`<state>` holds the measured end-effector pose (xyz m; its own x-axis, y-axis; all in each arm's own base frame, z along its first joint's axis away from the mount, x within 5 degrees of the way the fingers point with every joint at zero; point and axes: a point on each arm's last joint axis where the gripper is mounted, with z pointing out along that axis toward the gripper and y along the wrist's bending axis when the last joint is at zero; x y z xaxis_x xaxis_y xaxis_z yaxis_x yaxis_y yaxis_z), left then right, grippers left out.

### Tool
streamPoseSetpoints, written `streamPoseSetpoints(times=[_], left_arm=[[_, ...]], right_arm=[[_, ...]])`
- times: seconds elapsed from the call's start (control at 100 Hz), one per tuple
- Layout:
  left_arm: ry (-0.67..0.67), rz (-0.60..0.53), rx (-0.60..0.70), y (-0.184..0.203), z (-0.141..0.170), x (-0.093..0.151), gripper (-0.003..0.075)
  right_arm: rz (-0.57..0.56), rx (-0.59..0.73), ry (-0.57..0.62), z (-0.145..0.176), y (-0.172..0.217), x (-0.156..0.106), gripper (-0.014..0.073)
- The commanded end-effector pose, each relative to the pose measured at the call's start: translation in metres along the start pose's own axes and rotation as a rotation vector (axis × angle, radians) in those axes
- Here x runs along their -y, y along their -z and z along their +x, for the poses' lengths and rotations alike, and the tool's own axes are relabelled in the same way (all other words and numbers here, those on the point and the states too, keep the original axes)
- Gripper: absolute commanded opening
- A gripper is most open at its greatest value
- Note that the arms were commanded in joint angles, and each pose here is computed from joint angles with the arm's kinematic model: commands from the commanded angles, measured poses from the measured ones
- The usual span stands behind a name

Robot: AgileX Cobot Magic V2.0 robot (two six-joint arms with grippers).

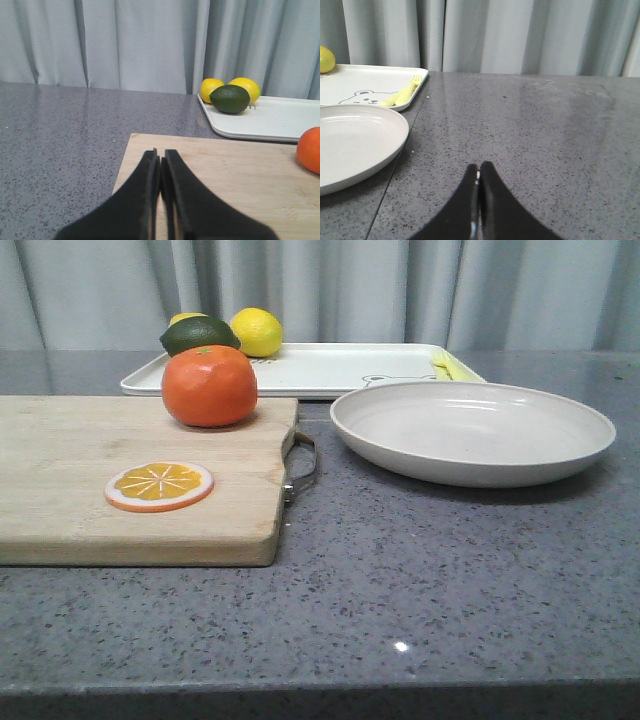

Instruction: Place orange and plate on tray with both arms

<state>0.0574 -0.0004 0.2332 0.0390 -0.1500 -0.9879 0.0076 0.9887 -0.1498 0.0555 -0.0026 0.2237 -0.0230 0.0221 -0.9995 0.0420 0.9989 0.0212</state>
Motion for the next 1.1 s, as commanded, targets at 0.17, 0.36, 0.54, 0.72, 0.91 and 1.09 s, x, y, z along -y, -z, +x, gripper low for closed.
streamPoseSetpoints(times=[0.17, 0.36, 0.54, 0.72, 0.91, 1.09], left_arm=[[0.001, -0.001, 0.056, -0.018, -0.048, 0.006, -0.0019], [-0.001, -0.010, -0.003, -0.040, -0.066, 0.009, -0.0019], [-0.001, -0.016, -0.007, -0.063, -0.080, 0.010, -0.0019], [-0.001, -0.024, -0.036, -0.075, -0.076, 0.009, -0.0019], [0.006, -0.034, -0.055, -0.088, -0.071, 0.008, -0.0019], [0.005, -0.042, -0.091, -0.100, -0.066, 0.007, -0.0018]], right_arm=[[0.005, 0.006, 0.005, -0.047, -0.014, -0.001, -0.0068], [0.006, -0.034, 0.005, -0.074, -0.033, -0.001, -0.0068], [0.008, -0.083, 0.005, -0.094, -0.056, -0.002, -0.0068], [0.004, -0.071, 0.006, -0.099, -0.068, -0.002, -0.0068], [0.004, -0.077, 0.006, -0.098, -0.069, -0.002, -0.0068], [0.005, -0.091, 0.006, -0.097, -0.069, -0.002, -0.0068]])
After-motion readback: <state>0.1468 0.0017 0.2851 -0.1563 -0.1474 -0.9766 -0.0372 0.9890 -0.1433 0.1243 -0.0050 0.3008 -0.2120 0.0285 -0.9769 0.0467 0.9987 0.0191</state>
